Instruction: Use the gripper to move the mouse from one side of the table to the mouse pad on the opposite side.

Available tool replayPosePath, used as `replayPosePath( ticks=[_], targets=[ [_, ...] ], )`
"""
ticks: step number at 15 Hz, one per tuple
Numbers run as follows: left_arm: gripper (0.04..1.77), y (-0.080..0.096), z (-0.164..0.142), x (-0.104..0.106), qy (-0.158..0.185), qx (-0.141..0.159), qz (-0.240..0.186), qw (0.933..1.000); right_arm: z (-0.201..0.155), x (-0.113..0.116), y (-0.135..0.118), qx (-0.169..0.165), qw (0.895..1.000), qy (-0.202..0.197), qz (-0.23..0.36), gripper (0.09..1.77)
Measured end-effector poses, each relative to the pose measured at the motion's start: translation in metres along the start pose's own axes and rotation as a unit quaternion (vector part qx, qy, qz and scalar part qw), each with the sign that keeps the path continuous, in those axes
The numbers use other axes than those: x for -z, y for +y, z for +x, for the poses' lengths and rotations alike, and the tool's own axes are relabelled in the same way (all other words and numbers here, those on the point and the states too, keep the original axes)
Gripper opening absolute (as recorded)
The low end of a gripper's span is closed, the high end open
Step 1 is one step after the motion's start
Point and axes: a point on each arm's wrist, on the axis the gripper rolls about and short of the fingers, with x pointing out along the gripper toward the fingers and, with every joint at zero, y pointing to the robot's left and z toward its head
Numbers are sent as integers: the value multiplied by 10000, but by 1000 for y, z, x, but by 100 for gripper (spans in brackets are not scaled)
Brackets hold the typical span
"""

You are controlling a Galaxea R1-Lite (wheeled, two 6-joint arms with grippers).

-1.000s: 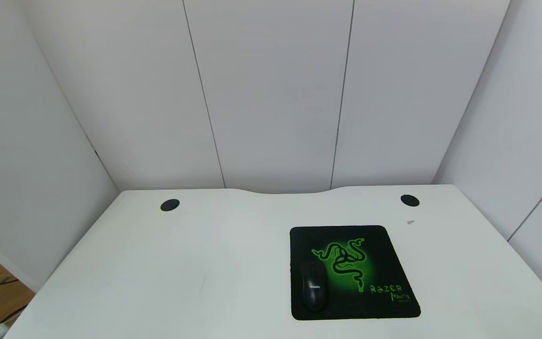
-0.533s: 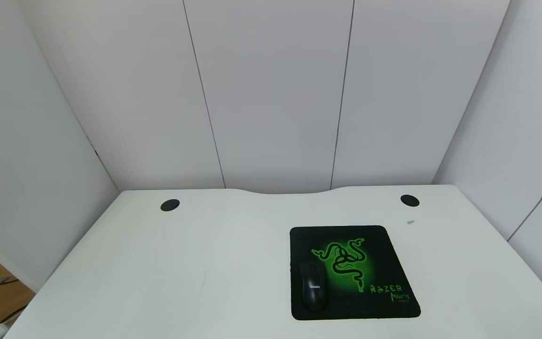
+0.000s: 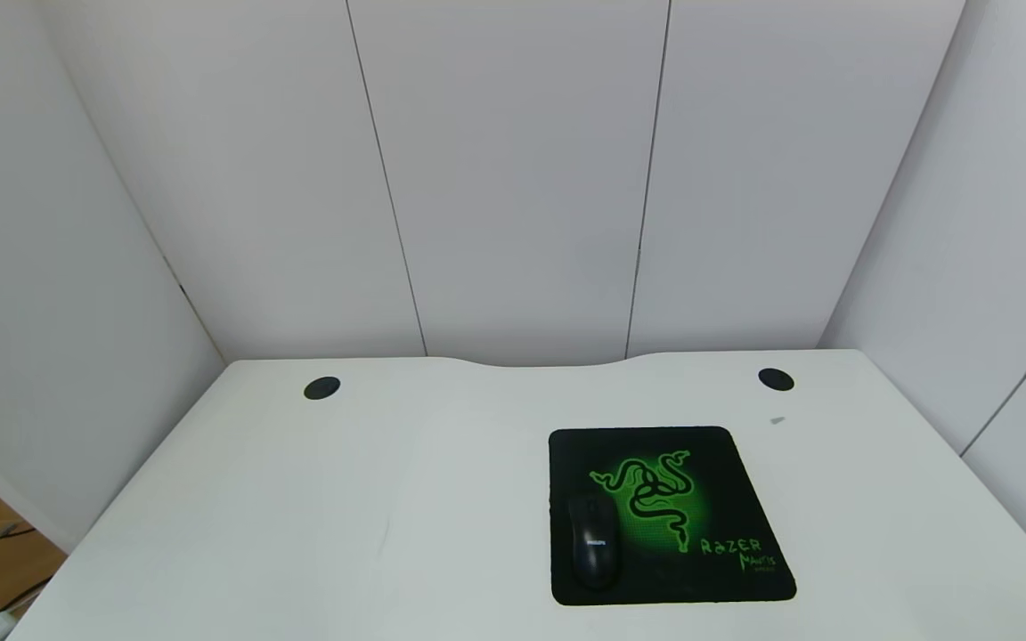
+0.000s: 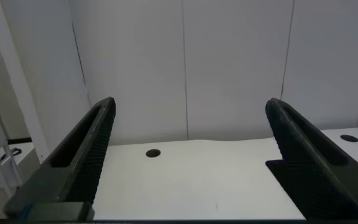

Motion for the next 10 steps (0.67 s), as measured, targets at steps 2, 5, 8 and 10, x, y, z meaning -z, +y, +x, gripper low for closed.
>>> replayPosePath(
  ticks=[2, 5, 8, 10],
  targets=[
    [172, 0, 4, 17, -163, 1, 32, 9999, 0, 0, 0, 0, 10000, 0, 2, 171],
    [172, -1, 11, 58, 166, -5, 18, 9999, 0, 0, 0, -2, 10000, 0, 2, 171],
    [172, -3, 10, 100, 1102, -1, -48, 9939, 0, 0, 0, -2, 10000, 0, 0, 171],
    [172, -3, 5, 118, 1856, 13, -94, 9826, 0, 0, 0, 0, 10000, 0, 2, 171]
  ],
)
